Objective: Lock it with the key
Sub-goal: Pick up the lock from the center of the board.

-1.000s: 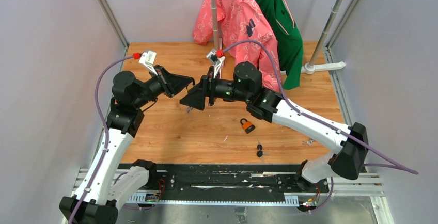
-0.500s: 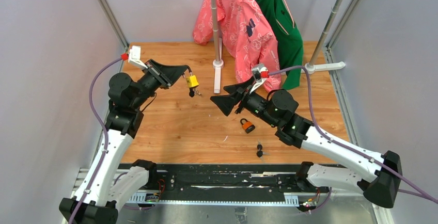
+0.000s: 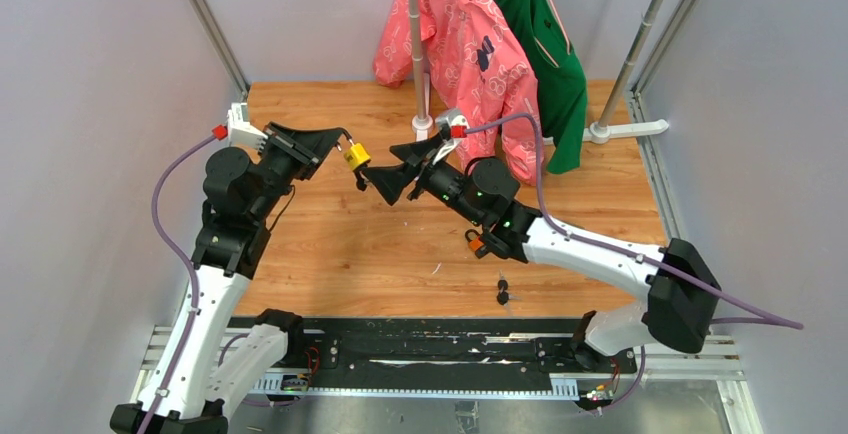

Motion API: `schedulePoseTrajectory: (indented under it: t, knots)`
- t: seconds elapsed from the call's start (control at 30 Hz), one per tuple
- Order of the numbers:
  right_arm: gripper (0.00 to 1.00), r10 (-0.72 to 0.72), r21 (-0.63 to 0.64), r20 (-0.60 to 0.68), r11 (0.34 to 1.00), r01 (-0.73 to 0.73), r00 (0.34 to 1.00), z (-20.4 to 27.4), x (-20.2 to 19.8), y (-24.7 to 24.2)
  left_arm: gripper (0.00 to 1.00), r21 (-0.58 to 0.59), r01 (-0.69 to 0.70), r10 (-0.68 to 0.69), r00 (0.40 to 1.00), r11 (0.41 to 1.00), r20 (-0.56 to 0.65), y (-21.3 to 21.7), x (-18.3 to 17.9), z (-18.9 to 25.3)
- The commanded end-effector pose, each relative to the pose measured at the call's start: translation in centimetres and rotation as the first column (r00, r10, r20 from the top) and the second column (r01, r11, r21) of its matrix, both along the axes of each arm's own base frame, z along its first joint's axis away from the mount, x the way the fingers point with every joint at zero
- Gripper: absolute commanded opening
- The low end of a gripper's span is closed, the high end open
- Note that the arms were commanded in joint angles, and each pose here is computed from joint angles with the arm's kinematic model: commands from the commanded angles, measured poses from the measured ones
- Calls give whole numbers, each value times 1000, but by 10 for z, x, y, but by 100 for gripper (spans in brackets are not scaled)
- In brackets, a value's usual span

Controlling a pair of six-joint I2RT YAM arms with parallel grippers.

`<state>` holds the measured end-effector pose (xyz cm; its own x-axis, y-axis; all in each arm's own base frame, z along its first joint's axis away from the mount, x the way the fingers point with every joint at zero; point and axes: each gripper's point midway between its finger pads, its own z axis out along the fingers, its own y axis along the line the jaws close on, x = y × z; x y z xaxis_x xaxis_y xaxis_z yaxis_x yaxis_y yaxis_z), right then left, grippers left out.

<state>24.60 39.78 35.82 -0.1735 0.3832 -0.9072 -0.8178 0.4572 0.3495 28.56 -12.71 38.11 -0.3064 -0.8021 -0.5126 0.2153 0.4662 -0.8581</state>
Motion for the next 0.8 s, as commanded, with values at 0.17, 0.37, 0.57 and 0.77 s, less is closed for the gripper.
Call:
schedulePoseTrajectory:
  t: [0.17,0.37,0.57,0.77]
  knots:
    - [83,124,92,52,987,-129,991,35,-13,35,0,-7,-54,54,997,999,48,11,-9,27]
    - [72,150,31,-7,988,-150,989,16,-7,53,0,-3,-57,57,997,998,61,12,-11,33]
    - [58,158,20,-20,987,-157,987,10,-3,62,0,-5,-53,54,996,999,69,12,-13,35]
    - [39,160,27,-40,987,-159,986,7,-1,65,0,-3,-58,58,996,998,71,13,-14,35]
